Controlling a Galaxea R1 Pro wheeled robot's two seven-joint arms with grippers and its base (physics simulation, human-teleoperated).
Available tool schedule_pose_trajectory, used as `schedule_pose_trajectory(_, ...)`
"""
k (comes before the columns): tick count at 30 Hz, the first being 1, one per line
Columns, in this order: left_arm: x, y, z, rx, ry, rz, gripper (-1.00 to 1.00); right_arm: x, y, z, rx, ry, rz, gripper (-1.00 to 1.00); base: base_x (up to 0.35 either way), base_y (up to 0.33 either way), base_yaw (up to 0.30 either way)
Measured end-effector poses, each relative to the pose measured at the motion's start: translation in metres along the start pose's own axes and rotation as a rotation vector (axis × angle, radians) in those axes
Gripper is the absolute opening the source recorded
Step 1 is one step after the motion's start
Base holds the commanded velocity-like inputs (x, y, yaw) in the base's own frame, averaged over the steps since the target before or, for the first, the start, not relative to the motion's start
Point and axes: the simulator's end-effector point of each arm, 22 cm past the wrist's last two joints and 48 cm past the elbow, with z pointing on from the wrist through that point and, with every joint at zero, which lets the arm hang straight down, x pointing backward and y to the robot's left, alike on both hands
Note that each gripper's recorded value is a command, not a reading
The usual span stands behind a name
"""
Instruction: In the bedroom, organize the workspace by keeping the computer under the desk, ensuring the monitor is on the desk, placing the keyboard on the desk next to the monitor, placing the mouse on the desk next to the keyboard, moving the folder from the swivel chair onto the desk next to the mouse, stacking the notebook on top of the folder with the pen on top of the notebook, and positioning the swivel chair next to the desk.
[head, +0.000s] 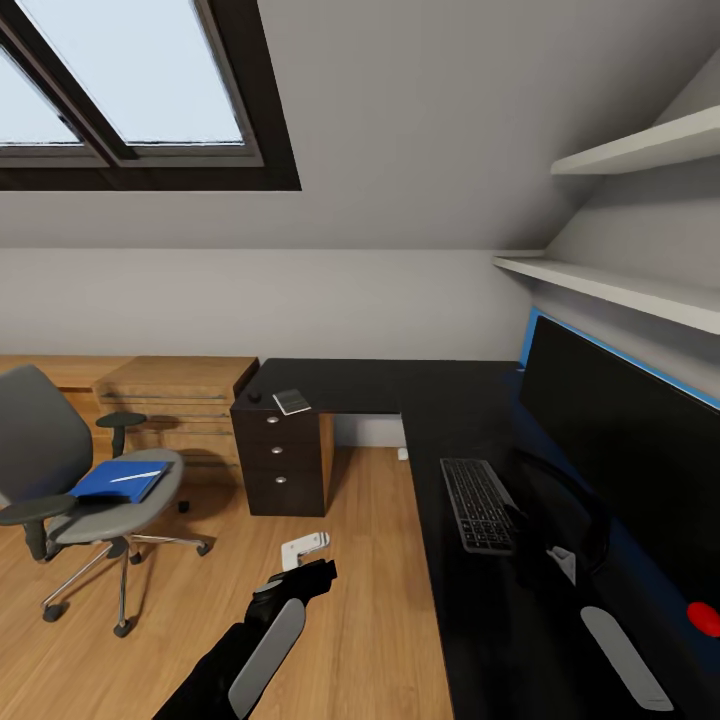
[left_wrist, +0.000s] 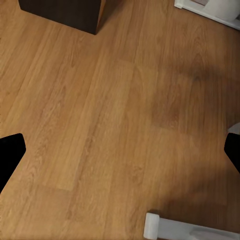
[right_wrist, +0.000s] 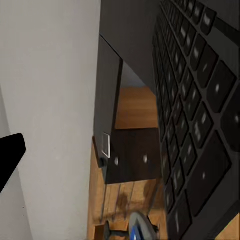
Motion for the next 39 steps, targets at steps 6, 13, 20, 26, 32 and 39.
schedule_pose_trajectory(6,0.0001,-0.0001,0.0000,0.000,0.000,0.001,1.00,-0.0003,0.0003,0.0001,-0.001,-0.002,0.002,1.00,0.000,0.000,0.000)
schedule_pose_trajectory(13,0.0002,-0.0002,0.0001,0.001,0.000,0.002,1.00,0.0002,0.0005,0.0002,-0.002,-0.002,0.003,1.00,-0.031,-0.134,0.000)
schedule_pose_trajectory(20,0.0002,-0.0002,0.0000,0.001,0.000,0.002,1.00,0.0001,0.0007,0.0001,-0.003,-0.002,0.003,1.00,-0.009,-0.042,0.000)
schedule_pose_trajectory(26,0.0002,-0.0002,0.0001,0.000,0.000,0.001,1.00,0.0014,0.0009,0.0004,-0.004,0.001,0.001,1.00,-0.050,-0.003,0.000)
schedule_pose_trajectory(32,0.0003,-0.0002,0.0005,0.000,0.001,0.002,1.00,0.0017,0.0011,0.0009,-0.004,0.002,0.001,1.00,-0.278,0.000,0.000)
schedule_pose_trajectory(39,0.0003,-0.0002,0.0005,0.000,0.001,0.001,1.00,0.0017,0.0015,0.0008,-0.006,0.002,0.000,1.00,-0.330,0.000,0.000)
